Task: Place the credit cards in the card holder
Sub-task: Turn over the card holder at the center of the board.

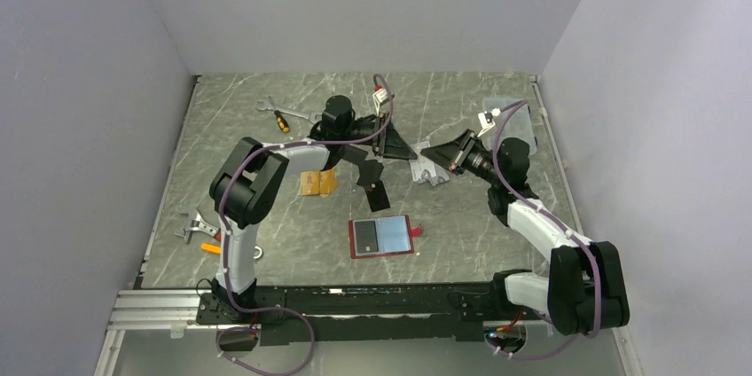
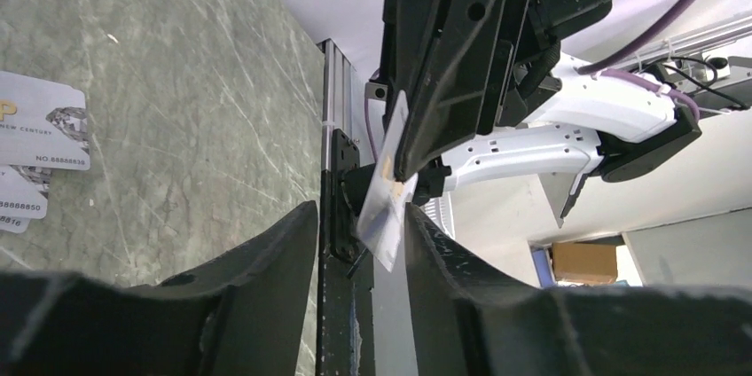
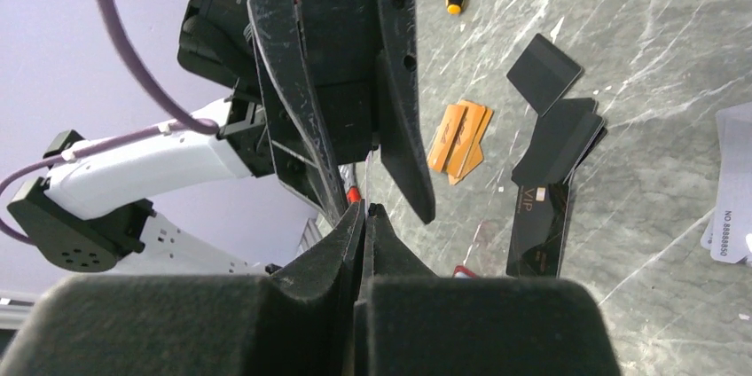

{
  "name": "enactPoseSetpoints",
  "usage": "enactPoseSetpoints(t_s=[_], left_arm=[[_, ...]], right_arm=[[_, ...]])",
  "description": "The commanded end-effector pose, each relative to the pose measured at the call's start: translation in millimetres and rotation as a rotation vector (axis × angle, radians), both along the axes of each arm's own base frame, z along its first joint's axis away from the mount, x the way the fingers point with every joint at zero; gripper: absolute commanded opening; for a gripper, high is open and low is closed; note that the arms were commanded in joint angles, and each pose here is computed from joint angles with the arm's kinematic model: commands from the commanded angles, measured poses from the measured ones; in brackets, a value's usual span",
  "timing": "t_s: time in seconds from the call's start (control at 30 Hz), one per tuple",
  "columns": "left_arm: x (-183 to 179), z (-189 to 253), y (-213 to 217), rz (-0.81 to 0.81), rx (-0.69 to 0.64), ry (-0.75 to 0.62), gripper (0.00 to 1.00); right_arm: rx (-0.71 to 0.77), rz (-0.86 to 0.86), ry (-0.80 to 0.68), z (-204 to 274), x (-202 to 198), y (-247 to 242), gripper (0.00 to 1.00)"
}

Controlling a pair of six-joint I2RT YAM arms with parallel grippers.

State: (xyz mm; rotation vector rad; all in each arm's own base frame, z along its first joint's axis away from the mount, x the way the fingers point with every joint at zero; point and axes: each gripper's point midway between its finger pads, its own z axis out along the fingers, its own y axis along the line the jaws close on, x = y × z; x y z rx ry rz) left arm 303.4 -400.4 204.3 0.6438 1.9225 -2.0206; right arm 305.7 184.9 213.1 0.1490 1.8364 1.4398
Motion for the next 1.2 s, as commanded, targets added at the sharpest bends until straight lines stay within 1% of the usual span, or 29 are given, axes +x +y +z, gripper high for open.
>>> enactPoseSetpoints(t_s=[0.0,0.1,0.33,0.47,0.53,0.57,0.67,0.83,0.87,0.9,0.97,1.03,1.07,1.17], left_arm=[[0.7,36.0,2.6,0.003,-0.038,-0.084,0.49],[0.0,36.7,3.4,0.003,-0.040,-0.079,0.49],[-2.9,42.8,3.6,-0.009,-0.061,-0.078,0.46],[-5.7,49.5,4.4,-0.021,-0.071,-0.073,0.36],[-8.1,54.2,5.2,-0.024,-0.080,-0.077,0.34],[-8.6,55.9,5.9,-0.022,-0.082,-0.080,0.35],[-9.9,57.5,8.5,-0.012,-0.070,-0.096,0.42],[-11.5,54.6,13.8,-0.015,-0.037,-0.137,0.44],[-11.8,48.4,15.9,-0.018,0.004,-0.134,0.46],[-10.9,43.1,19.3,-0.010,0.029,-0.201,0.49],[-12.9,27.2,29.0,-0.001,0.132,-0.319,0.51],[-17.9,0.3,43.3,0.010,0.284,-0.451,0.52],[-22.9,-9.9,51.6,0.002,0.333,-0.501,0.52],[-37.3,-45.0,79.3,-0.040,0.469,-0.583,0.52]], right_arm=[[-0.016,0.022,-0.047,7.2,-9.8,2.7,0.00],[-0.028,0.027,-0.045,6.0,-11.4,5.9,0.00],[-0.051,0.037,-0.032,1.7,-10.9,13.2,0.00],[-0.084,-0.009,-0.028,1.2,-3.8,8.3,0.00],[-0.109,-0.050,-0.029,1.9,2.0,3.1,0.00],[-0.122,-0.074,-0.025,1.6,4.7,0.1,0.00],[-0.150,-0.140,-0.020,2.1,10.1,-9.7,0.00],[-0.194,-0.211,-0.013,3.3,11.1,-25.3,0.00],[-0.197,-0.200,-0.011,3.3,8.1,-24.7,0.00],[-0.204,-0.179,-0.005,1.5,4.8,-22.9,0.00],[-0.205,-0.094,0.016,-4.6,-7.2,-13.9,0.00],[-0.221,-0.013,0.065,-17.1,-22.3,-4.3,0.00],[-0.240,0.019,0.077,-23.6,-31.3,1.4,0.00],[-0.320,0.090,0.091,-46.4,-63.3,25.7,0.00]])
